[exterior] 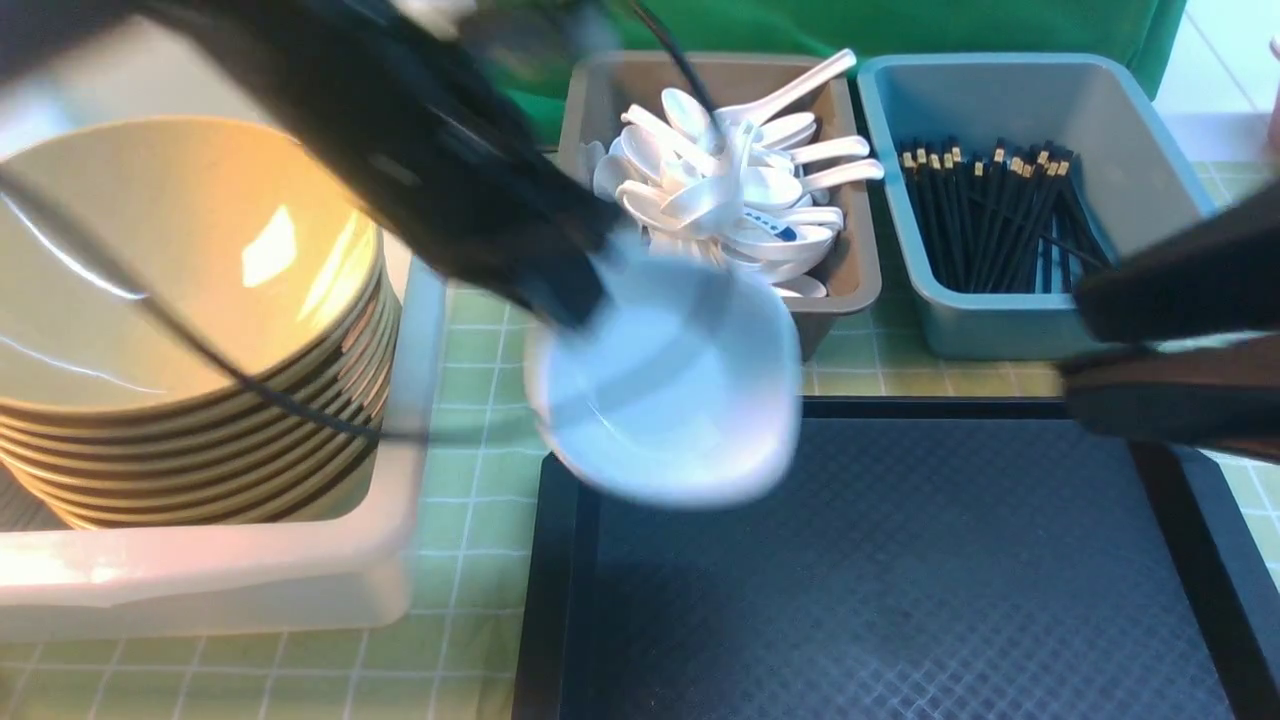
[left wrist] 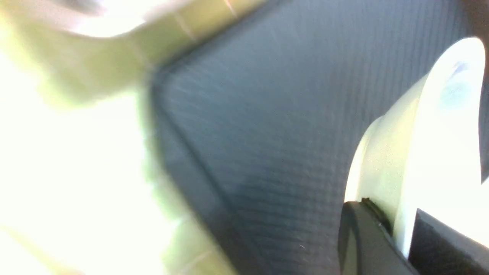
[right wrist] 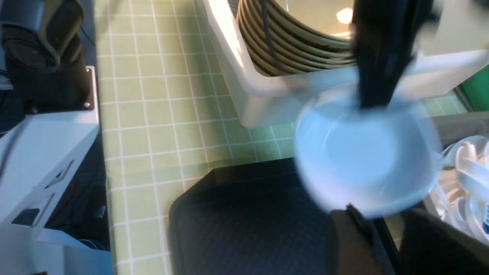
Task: On green table put chopsticks spoon bowls plates into blue grey white boxes.
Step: 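Place the white bowl into the white bin with the other dishes with the left gripper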
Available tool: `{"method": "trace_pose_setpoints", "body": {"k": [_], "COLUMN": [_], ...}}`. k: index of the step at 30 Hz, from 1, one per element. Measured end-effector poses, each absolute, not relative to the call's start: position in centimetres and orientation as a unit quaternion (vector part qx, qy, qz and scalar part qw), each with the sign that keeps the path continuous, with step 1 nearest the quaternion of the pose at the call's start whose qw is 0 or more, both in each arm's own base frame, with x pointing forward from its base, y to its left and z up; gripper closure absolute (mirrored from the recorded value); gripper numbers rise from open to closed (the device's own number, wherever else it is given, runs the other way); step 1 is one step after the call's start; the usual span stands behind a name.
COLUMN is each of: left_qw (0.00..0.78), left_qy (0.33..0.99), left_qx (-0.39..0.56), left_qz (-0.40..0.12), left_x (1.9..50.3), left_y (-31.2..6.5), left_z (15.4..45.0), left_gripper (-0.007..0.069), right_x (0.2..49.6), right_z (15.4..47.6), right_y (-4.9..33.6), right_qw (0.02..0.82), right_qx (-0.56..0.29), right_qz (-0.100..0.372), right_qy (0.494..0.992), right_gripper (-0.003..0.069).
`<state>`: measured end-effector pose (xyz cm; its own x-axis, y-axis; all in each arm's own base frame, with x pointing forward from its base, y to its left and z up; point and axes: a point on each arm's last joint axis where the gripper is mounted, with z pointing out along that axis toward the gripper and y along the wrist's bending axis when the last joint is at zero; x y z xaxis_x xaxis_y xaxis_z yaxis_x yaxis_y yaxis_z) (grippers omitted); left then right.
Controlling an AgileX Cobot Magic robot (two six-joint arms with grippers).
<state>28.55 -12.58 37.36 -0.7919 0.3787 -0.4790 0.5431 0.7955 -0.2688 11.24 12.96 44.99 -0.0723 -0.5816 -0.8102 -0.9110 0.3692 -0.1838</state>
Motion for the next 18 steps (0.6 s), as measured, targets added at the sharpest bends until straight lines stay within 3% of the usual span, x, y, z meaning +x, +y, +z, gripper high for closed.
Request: {"method": "trace_pose_setpoints", "body": {"k": [4, 5, 6, 9, 12, 18], "left_qw": [0.303, 0.303, 0.326, 0.349, 0.348, 0.372], "left_qy": [0.926, 0.926, 0.927, 0.932, 0.933, 0.913], "left_qx": [0.152, 0.152, 0.11, 0.021, -0.047, -0.146], "left_qz": [-0.167, -0.167, -0.148, -0.1, -0.077, -0.081], "left_x": [25.0, 25.0, 23.4, 18.9, 16.9, 16.7], "left_y": [-5.1, -5.1, -2.6, 1.6, 3.5, 6.3], "left_z": [42.1, 42.1, 42.7, 42.4, 41.4, 41.3], "left_gripper": [0.061, 0.061, 0.061, 0.061, 0.061, 0.061], "right_x": [13.5, 13.5, 14.3, 15.9, 16.8, 17.5], "right_z": [43.8, 43.8, 43.6, 43.6, 44.1, 44.0], "right_y": [14.9, 14.9, 15.6, 17.3, 18.5, 21.5], "right_qw": [0.412, 0.412, 0.405, 0.395, 0.398, 0.374], "right_qx": [-0.524, -0.524, -0.524, -0.533, -0.545, -0.595], "right_qz": [0.193, 0.194, 0.197, 0.208, 0.224, 0.309], "right_qy": [0.72, 0.72, 0.723, 0.719, 0.703, 0.641], "right_gripper": [0.0447, 0.0448, 0.0466, 0.0565, 0.062, 0.0636]}}
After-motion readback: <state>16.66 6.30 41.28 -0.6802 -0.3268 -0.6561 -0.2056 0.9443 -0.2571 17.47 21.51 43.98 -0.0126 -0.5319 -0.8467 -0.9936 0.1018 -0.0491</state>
